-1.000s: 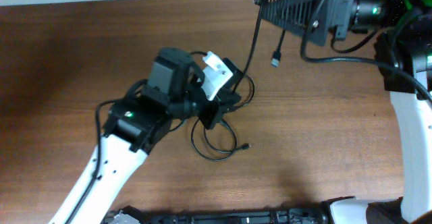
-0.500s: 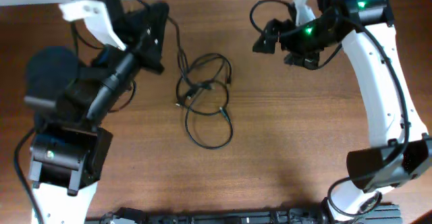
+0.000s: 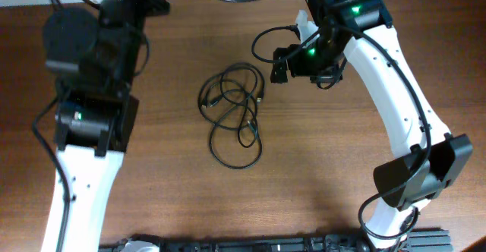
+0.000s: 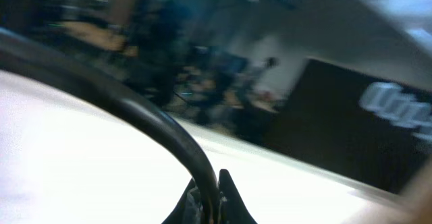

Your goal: Untangle cables

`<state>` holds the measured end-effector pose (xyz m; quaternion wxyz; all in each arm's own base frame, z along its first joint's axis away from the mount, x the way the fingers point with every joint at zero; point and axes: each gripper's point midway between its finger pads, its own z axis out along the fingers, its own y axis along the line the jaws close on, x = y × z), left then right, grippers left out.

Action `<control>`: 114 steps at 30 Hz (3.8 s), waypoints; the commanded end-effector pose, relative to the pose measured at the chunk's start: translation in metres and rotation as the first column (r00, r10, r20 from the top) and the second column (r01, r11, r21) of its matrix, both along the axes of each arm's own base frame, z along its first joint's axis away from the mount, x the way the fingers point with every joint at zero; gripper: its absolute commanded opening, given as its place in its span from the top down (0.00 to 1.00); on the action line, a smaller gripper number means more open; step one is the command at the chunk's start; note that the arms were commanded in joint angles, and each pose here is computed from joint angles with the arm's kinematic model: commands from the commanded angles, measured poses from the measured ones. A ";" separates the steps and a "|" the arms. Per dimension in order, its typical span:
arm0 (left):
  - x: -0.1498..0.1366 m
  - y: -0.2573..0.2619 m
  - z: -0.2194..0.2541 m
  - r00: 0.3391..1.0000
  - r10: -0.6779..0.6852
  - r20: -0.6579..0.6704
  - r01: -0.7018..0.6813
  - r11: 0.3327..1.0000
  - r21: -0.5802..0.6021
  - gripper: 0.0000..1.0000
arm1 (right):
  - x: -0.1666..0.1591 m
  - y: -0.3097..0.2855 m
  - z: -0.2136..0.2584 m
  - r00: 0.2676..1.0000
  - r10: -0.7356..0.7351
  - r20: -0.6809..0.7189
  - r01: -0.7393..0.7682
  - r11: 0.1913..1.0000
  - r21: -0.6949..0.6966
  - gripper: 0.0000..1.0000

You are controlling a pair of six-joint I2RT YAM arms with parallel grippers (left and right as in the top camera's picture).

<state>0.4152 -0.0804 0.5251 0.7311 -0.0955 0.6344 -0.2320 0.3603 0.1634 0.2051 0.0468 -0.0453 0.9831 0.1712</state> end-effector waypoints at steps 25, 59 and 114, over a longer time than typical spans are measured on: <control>0.135 0.246 -0.331 0.633 0.536 -0.559 -0.214 0.815 0.539 0.34 | -0.112 -0.027 -0.229 0.944 -0.076 -0.322 0.031 0.989 -0.143 0.02; 0.095 0.366 -0.494 0.365 0.583 -0.726 -0.267 0.812 0.519 0.30 | -0.110 -0.026 -0.235 0.952 -0.076 -0.298 0.037 0.990 -0.134 0.02; 0.125 0.335 -0.491 0.560 0.439 -0.703 -0.065 0.869 0.490 0.64 | -0.103 -0.024 -0.236 0.960 -0.074 -0.270 0.041 0.991 -0.126 0.02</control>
